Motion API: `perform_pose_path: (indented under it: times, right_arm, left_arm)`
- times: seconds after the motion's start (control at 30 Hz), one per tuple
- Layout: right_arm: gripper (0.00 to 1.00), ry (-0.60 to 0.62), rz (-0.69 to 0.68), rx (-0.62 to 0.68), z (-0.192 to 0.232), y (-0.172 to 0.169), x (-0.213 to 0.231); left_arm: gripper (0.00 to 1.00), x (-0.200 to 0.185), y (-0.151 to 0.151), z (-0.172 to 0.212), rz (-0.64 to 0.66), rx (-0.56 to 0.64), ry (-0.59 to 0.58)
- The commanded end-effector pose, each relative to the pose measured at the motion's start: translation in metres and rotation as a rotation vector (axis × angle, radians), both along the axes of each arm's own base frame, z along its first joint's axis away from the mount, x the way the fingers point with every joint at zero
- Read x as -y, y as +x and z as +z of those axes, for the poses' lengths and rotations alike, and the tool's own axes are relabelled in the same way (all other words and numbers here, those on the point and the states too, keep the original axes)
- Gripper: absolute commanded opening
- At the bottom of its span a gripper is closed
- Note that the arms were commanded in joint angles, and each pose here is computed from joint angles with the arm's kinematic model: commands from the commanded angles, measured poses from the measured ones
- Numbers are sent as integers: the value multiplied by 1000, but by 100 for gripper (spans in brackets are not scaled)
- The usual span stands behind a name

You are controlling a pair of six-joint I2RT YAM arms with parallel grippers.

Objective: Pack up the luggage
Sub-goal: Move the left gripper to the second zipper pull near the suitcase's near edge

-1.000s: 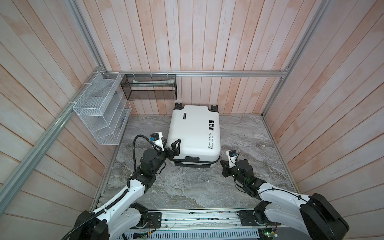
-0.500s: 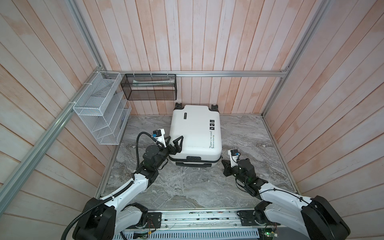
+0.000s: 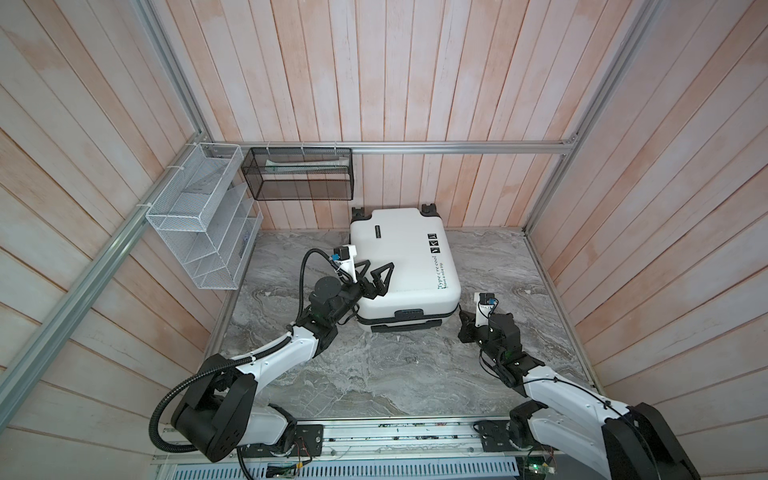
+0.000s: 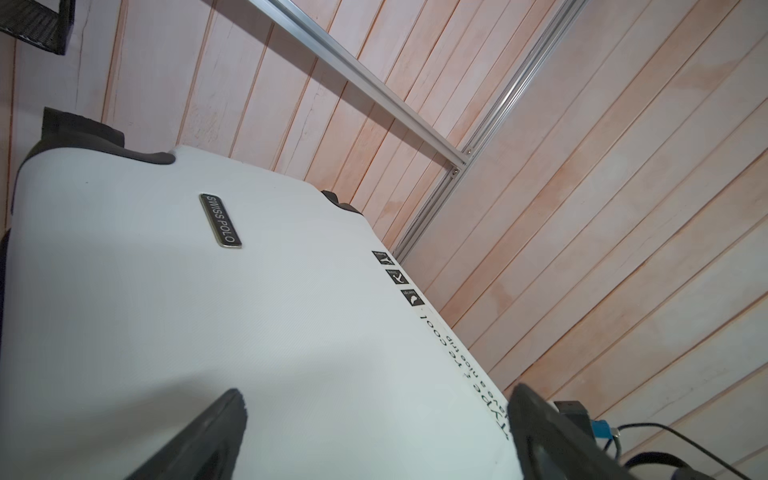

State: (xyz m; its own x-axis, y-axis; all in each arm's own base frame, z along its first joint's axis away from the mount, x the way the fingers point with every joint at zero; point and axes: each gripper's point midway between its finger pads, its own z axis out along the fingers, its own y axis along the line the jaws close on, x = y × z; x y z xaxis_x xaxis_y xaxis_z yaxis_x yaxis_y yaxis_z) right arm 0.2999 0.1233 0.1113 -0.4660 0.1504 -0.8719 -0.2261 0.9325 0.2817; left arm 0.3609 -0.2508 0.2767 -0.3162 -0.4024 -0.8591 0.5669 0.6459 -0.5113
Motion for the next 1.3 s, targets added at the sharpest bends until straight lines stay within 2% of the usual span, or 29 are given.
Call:
perform_pose_path:
  times: [0.0,0.2,0.33,0.43,0.57,0.83,1.13,1.27]
  right_arm:
    - [0,2,-13,-20,-1,0,4]
    - [0,14,-5,-22,-3,-2,3]
    - [0,23,7,-20,-4,-3,1]
    - [0,23,19,-20,-4,-3,0]
    - [0,25,28,-16,-4,-5,-2]
    - [0,25,41,-20,-7,-6,-3]
    - [0,25,40,-20,-8,-6,-2]
    - [0,24,40,-22,-8,-7,-2]
  left_arm:
    - [100,-11,-12,-26,0,-103,81]
    - [100,-79,-44,-51,213,-140,145]
    - [99,-115,-71,-96,322,-176,186]
    - [91,-128,-89,-130,349,-178,196]
    - [86,-131,-101,-150,366,-159,207]
    - [75,-117,-95,-175,332,-148,333]
    - [68,-92,-85,-165,254,0,387]
    - [66,-88,-83,-169,238,19,417]
